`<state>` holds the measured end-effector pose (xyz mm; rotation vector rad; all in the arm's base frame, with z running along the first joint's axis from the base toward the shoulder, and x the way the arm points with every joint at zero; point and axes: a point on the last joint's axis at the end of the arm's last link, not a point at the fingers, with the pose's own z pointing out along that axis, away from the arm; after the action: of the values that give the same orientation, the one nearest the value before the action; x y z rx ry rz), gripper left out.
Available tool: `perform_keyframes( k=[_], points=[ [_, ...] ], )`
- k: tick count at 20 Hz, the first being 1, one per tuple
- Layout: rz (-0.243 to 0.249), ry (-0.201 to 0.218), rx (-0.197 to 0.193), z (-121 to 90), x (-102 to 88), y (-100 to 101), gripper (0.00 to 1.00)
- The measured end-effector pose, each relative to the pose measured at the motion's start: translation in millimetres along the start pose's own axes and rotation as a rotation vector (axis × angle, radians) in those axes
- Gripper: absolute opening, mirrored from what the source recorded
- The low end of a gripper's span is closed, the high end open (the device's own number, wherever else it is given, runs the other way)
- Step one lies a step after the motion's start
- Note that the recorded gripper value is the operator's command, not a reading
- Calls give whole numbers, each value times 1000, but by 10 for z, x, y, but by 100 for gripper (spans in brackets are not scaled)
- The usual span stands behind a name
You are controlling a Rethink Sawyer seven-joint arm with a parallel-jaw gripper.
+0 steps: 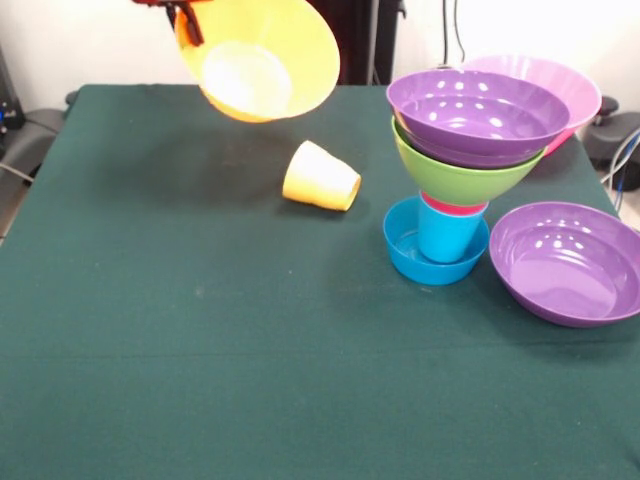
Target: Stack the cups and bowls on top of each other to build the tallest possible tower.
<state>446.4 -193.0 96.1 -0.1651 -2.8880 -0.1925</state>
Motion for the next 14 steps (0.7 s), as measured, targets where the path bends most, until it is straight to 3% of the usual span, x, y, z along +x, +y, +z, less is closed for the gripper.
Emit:
perform_keyframes(
  k=[14],
  points=[
    [-8,38,11,-537,-174,126,0]
  ],
)
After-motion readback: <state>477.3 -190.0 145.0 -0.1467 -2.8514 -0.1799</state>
